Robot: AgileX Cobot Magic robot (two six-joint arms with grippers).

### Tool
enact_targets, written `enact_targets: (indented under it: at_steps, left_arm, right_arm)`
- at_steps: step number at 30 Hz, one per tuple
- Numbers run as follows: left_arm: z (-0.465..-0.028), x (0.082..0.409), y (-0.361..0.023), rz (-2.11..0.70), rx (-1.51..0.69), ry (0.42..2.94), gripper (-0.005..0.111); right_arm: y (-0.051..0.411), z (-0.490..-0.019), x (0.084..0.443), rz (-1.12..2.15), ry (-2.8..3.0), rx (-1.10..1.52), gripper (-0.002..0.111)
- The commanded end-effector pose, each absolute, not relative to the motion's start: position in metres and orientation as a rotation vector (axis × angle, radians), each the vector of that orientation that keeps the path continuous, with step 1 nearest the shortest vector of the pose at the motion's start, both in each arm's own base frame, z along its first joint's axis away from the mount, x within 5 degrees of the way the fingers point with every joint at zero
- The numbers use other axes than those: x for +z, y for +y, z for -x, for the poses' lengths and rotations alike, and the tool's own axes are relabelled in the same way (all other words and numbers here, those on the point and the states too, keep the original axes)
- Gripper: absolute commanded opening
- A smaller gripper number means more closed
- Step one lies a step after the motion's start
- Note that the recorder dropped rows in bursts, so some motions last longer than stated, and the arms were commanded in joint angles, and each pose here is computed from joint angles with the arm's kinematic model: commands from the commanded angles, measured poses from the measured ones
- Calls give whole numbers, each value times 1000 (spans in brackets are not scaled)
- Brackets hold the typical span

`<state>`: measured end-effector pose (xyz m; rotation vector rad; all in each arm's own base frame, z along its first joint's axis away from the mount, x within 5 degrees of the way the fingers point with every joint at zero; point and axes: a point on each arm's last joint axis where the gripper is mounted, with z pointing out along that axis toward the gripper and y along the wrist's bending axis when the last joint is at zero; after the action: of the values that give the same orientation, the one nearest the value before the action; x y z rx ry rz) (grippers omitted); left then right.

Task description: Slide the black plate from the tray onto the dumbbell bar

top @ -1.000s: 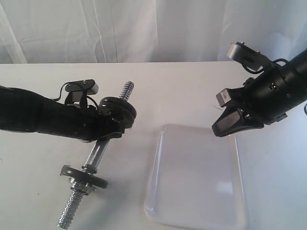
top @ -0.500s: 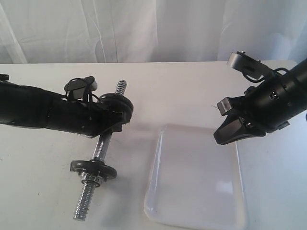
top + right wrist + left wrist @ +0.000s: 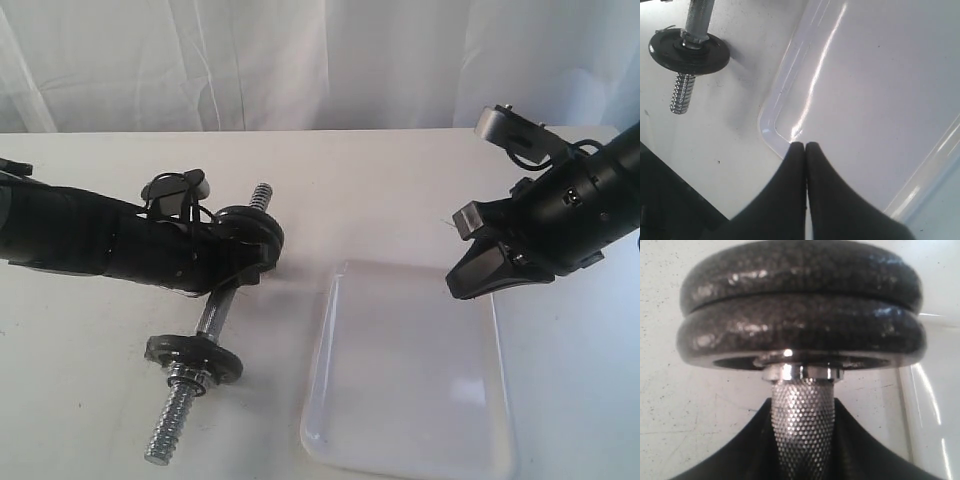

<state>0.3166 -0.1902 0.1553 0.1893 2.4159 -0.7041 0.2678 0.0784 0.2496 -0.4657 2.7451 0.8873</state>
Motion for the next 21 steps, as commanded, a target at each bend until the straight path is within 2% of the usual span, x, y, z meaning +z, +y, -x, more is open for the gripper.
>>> enact_targets:
  at_steps: [1, 21]
  left_arm:
    - [-317, 177, -201, -181, -849, 2348, 0]
    - [-317, 171, -202, -175, -875, 2365, 0]
  right_arm:
    - [77, -267, 251, 478, 2734, 874, 0]
    - [77, -266, 251, 483, 2732, 873, 0]
